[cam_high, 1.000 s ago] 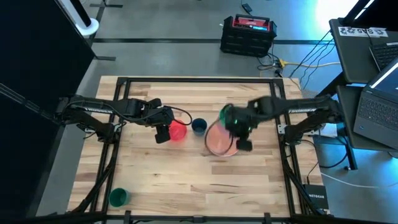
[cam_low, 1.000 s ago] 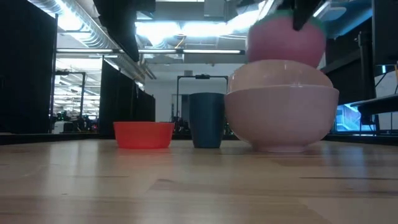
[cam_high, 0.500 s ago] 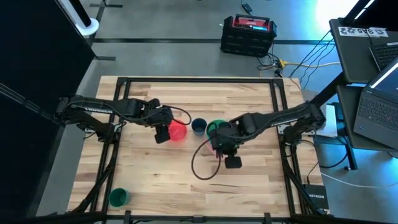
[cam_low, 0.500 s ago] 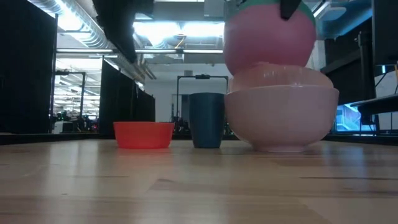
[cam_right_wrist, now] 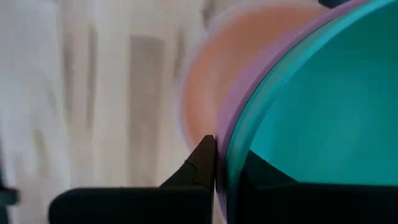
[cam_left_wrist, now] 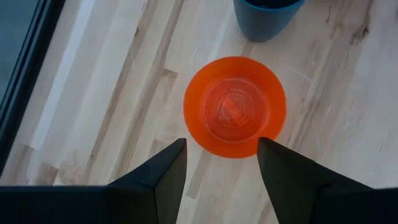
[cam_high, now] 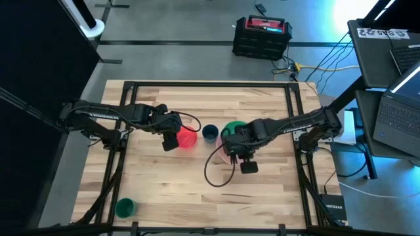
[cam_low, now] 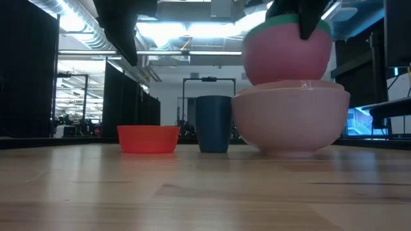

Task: Nest bowls inside each other
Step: Stack the bowls on top of the light orange bowl, then stack the orange bowl on top of the green bowl

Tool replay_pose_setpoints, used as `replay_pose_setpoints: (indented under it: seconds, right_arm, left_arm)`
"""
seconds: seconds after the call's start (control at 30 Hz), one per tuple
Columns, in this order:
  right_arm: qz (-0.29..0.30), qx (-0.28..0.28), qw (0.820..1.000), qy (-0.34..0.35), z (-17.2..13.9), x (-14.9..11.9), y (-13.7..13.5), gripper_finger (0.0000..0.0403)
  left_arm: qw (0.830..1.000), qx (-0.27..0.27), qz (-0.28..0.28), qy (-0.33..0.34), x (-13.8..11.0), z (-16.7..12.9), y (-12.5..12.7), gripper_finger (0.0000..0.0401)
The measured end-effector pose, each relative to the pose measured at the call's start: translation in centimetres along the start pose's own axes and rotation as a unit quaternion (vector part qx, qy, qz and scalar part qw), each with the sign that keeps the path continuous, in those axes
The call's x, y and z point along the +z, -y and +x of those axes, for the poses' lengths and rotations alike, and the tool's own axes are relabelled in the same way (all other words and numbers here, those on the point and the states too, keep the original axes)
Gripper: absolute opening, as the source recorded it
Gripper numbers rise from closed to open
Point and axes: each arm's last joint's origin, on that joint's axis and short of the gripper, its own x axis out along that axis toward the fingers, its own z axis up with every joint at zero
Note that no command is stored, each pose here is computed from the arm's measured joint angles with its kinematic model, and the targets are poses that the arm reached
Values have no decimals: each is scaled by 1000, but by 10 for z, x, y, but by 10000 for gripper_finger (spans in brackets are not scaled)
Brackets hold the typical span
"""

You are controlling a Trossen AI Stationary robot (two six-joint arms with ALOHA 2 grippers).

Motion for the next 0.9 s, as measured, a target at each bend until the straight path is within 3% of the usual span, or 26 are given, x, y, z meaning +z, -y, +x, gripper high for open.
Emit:
replay_pose_setpoints:
  seconds: [0.57,0.73,0.9]
  right_arm:
    - [16,42,999,0,55,-2,17,13]
    - [18,43,999,13,60,0,17,75]
    - [17,48,998,29,40,5,15,162]
  left_arm:
    - [1000,-1,4,2,0,0,0,180]
    - [1000,-1,14,4,1,0,0,180]
    - [1000,-2,15,5,1,0,0,180]
